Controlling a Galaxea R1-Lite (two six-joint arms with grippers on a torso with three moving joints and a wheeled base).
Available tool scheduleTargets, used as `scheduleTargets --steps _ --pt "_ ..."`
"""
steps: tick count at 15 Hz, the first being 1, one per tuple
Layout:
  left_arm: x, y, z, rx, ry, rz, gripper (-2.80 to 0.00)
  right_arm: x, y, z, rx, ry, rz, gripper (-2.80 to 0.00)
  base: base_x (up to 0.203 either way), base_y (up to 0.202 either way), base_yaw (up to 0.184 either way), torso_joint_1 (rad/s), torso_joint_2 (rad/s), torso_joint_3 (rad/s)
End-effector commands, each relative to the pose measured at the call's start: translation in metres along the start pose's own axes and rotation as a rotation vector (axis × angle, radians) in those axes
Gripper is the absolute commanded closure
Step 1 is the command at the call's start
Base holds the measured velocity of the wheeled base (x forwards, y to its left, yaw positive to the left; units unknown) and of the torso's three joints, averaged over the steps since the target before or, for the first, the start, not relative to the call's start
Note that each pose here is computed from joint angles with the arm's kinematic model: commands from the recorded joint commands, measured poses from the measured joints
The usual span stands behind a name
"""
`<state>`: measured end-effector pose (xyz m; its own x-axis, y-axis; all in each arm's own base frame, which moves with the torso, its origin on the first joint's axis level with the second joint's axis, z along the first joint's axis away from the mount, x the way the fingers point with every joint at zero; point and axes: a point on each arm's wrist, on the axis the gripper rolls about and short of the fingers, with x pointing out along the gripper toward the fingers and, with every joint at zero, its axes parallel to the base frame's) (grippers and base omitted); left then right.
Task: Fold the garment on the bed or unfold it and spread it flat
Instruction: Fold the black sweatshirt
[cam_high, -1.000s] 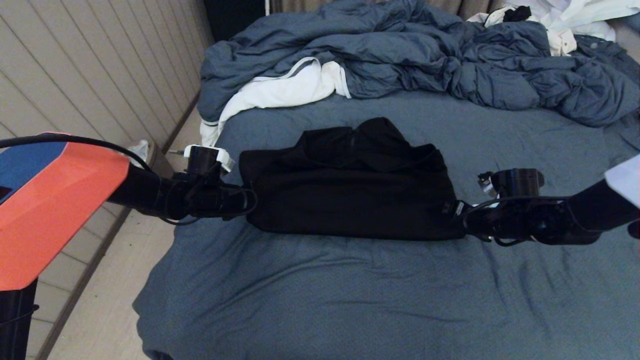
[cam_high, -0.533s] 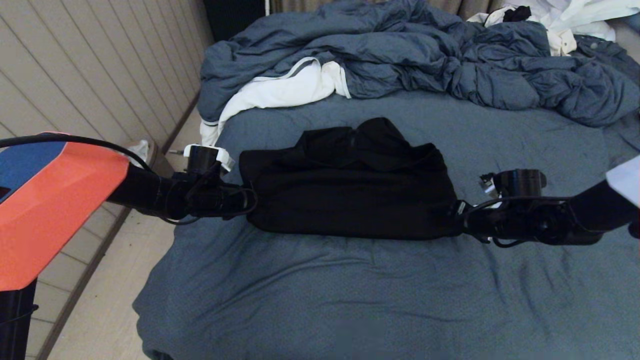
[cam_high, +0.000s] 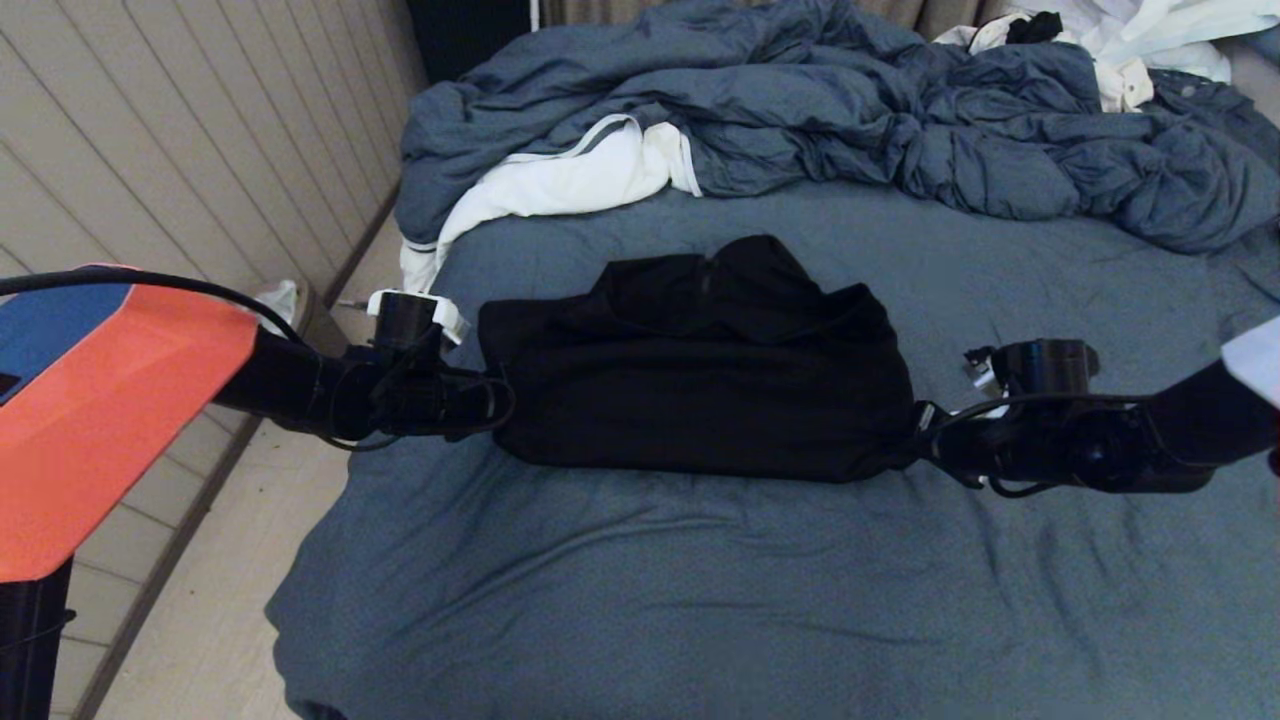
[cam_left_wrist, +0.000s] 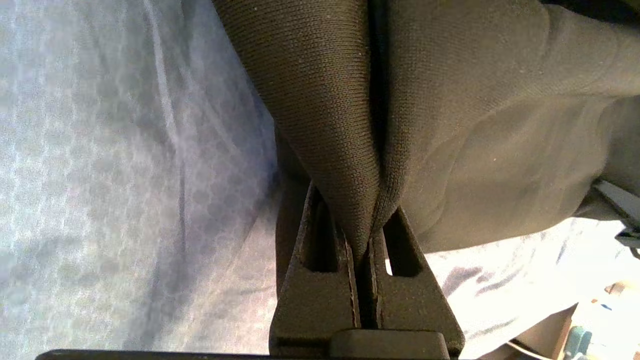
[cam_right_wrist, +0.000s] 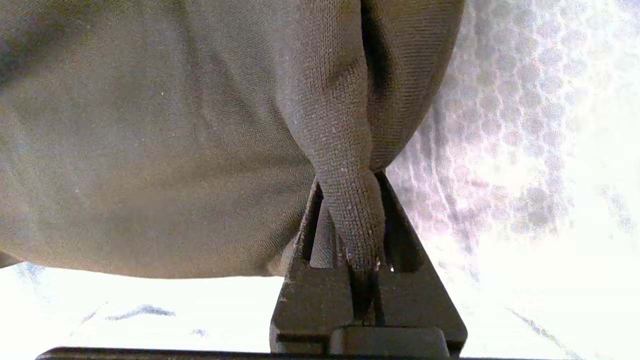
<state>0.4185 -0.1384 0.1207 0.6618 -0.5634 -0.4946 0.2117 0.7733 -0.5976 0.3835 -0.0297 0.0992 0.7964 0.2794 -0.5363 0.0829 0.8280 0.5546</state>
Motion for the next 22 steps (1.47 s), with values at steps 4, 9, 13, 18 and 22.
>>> scheduleTargets --steps 4,9,13,18,22 --pt "-0.017 -0.016 -0.002 -0.022 -0.002 -0.024 0.00 -0.013 0.006 -0.003 0.007 0.021 -0.004 0.00 0.000 0.000 0.000 0.000 0.00 0.000" --pt "-0.048 -0.019 -0.022 -0.049 0.056 -0.023 0.00 -0.039 0.002 -0.016 0.028 0.074 0.008 0.00 0.000 0.000 0.000 0.000 0.00 0.000" --pt "-0.076 -0.021 -0.047 -0.056 0.106 -0.022 0.00 -0.060 -0.003 -0.033 0.011 0.114 0.017 0.00 0.000 0.000 0.000 0.000 0.00 0.000" --pt "-0.102 -0.011 -0.095 -0.058 0.163 -0.028 0.00 -0.088 -0.033 -0.070 -0.014 0.192 -0.047 0.00 0.000 0.000 0.000 0.000 0.00 0.000" --pt "-0.099 -0.001 -0.114 -0.046 0.137 -0.054 0.00 -0.093 -0.044 -0.079 -0.020 0.221 -0.045 0.00 0.000 0.000 0.000 0.000 0.00 0.000"
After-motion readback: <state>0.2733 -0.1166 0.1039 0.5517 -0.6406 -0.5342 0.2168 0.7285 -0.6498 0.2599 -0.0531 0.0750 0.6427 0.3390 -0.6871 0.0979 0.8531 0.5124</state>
